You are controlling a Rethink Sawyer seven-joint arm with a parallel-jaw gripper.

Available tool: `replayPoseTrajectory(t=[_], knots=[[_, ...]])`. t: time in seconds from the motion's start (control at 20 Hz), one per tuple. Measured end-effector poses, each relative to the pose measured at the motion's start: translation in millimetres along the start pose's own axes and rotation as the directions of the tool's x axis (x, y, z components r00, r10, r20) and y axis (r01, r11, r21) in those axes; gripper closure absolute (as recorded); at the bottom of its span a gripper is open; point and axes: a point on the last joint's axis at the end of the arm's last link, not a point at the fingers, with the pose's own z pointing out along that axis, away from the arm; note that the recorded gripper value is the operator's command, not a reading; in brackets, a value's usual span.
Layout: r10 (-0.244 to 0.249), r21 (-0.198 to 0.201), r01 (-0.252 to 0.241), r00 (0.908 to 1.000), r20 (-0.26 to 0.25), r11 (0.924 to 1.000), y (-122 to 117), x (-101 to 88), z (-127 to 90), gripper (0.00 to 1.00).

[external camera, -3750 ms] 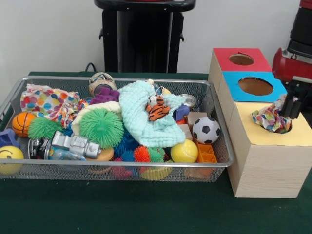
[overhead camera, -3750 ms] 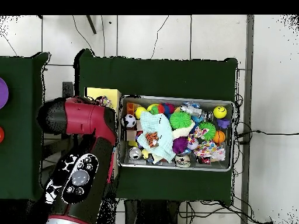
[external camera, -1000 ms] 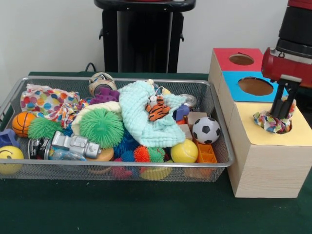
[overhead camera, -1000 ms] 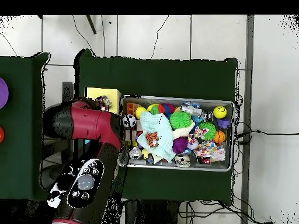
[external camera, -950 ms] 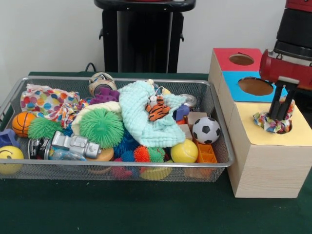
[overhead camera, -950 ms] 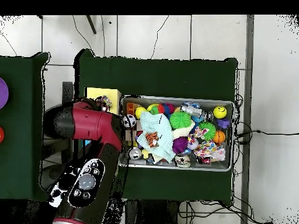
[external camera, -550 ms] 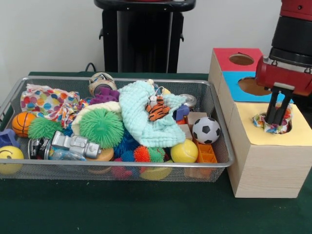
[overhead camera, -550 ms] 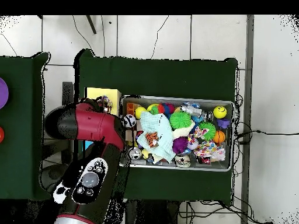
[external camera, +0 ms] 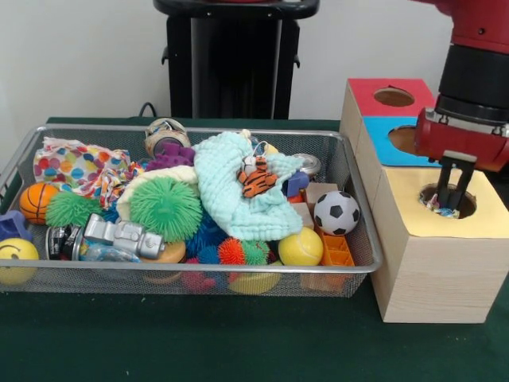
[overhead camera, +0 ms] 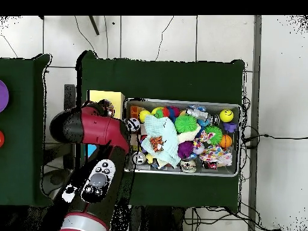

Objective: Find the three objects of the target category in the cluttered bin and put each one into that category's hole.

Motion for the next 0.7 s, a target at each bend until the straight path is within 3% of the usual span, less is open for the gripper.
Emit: replayPoseTrajectory(t=[0.35,0.7], knots=[[0.007,-0.006,-0.007,1.0000,0.003,1.0000,1,14.3,31,1.00],[0.012,-0.007,-0.012,0.9999,0.003,0.9999,0,13.8,31,1.00]])
